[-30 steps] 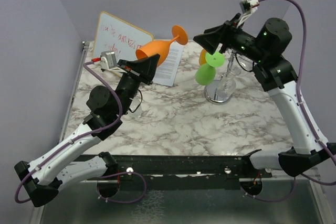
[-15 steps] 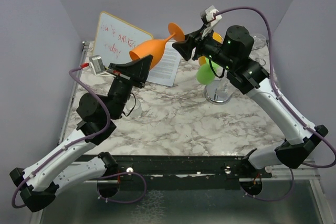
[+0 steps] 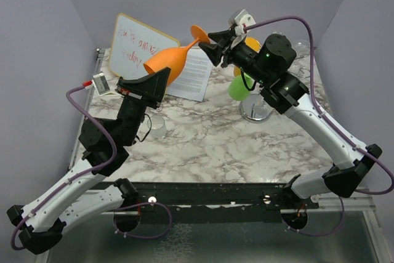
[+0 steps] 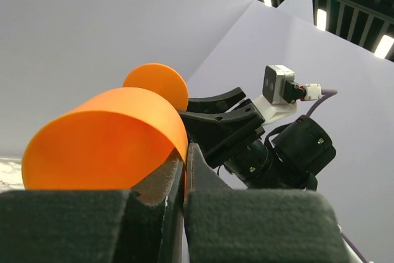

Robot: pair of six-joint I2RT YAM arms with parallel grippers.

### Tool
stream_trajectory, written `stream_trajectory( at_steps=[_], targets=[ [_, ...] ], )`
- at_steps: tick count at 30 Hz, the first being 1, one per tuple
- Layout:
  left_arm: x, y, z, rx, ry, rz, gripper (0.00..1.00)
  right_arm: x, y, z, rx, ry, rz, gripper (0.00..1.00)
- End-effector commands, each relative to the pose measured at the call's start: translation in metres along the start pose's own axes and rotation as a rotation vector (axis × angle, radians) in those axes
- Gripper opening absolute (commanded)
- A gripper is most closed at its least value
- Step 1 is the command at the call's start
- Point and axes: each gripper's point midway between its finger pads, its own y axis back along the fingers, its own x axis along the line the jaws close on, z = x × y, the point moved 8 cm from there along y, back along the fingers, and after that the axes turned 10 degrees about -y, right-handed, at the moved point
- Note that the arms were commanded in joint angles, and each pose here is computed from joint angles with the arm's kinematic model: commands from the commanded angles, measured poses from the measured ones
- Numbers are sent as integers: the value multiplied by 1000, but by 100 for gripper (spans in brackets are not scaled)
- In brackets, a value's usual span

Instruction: Place the wine glass upside down on the wine glass rack

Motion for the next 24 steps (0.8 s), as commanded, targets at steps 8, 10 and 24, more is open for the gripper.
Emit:
stream_trajectory(
  at_steps=[8,10,24],
  targets=[
    [-3,5,9,9,-6,1,0,0,-8,16,-44,167,24,1],
    [3,6,6,26,-18,44,11,-5,-2,15,-25,201,-12,1],
    [27,27,4,197,-171,259,90,-15,25,-17,-1,561,-17,1]
  ],
)
